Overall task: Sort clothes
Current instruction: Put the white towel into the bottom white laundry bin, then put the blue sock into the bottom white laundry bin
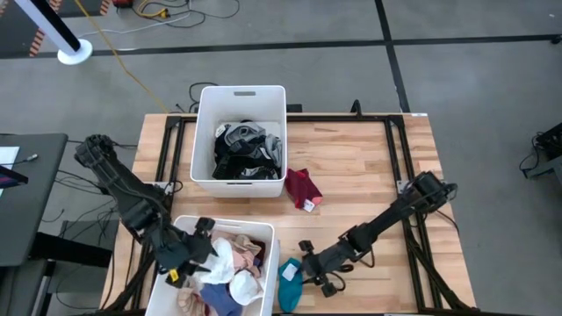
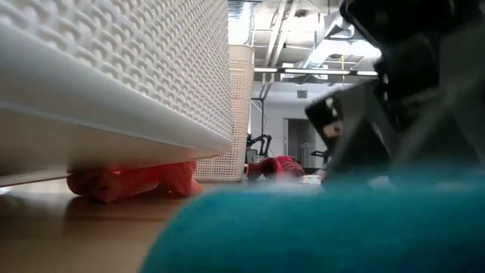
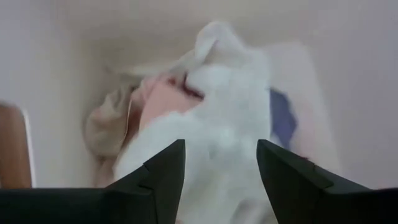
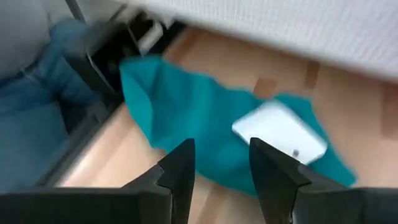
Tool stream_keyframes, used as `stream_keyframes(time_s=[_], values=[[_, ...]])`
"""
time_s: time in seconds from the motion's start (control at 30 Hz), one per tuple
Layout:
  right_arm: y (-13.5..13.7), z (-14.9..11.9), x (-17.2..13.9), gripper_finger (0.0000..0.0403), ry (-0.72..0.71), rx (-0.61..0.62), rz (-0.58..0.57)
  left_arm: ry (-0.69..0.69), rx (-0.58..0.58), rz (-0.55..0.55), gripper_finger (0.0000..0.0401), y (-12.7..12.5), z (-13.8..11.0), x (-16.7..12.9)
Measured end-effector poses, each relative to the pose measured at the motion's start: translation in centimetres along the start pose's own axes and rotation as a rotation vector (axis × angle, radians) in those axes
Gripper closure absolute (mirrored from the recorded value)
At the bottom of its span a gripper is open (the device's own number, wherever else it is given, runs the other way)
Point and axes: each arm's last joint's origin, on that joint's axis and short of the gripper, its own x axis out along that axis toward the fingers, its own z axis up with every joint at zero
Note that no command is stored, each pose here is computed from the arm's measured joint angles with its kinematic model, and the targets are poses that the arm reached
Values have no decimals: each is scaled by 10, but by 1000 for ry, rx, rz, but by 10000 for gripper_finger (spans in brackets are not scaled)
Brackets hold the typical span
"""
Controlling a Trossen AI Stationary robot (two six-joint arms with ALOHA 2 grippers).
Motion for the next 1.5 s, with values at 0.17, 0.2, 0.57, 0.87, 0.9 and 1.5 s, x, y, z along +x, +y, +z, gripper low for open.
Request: stream_keyframes(time_s=[0.17, 0.2, 0.57, 0.87, 0.9, 1.5], values=[[-5, -12, 10, 237, 45, 1, -14, -68, 63, -46, 207, -7, 15, -16], [-6, -14, 11, 239, 60, 6, -20, -81, 73, -49, 207, -8, 17, -19], [-12, -21, 9, 381, 150, -22, -69, -150, 158, 43, 207, -6, 24, -23], [-15, -23, 9, 399, 167, -25, -75, -208, 201, 64, 207, -7, 29, -24], [-16, -23, 9, 400, 167, -24, -76, -213, 202, 64, 207, -7, 30, -24], [-10, 37, -70, 403, 173, -165, -200, -231, 215, 86, 207, -7, 31, -24]])
